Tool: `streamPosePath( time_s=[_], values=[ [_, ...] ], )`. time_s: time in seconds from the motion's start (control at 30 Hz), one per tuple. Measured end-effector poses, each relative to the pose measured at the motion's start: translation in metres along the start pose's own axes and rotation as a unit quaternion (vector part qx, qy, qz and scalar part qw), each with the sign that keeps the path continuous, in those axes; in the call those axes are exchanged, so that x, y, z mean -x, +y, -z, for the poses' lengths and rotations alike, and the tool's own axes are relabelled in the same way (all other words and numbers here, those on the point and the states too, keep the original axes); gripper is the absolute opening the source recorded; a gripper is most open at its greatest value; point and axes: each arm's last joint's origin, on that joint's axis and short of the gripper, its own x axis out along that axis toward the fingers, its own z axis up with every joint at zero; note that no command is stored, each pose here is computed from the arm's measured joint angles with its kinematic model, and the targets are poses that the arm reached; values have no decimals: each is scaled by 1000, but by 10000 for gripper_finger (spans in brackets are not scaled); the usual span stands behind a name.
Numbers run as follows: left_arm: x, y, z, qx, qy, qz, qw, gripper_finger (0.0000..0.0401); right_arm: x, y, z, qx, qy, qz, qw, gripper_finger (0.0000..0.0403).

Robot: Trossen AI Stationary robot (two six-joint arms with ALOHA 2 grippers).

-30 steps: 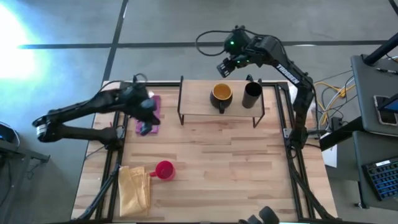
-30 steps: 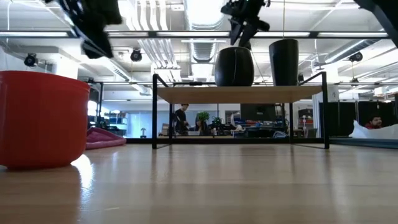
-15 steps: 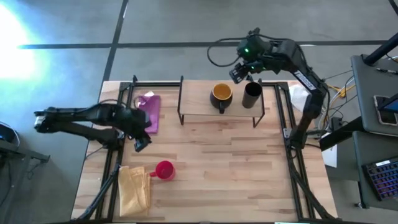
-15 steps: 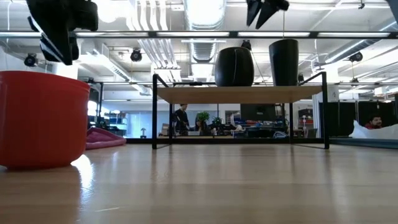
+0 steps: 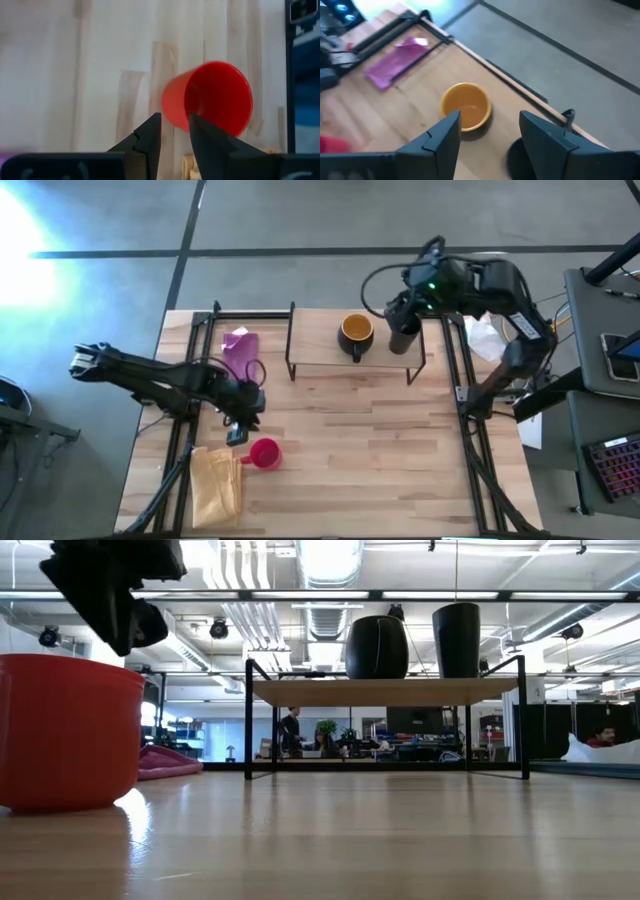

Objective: Stack small to large cups/mugs on shelf
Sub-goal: Put the red mug on the shelf

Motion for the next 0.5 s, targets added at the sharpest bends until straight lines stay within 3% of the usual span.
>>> streamPosePath(
  time_s=[0.17, 0.5],
  values=[
    [-10, -12, -1, -13, 27, 16, 999, 87, 16, 8, 8, -2, -12, -24, 1000, 194],
    [-28, -19, -9, 38, 58, 2, 998, 87, 23, 11, 12, 15, -30, -14, 999, 194]
  ],
)
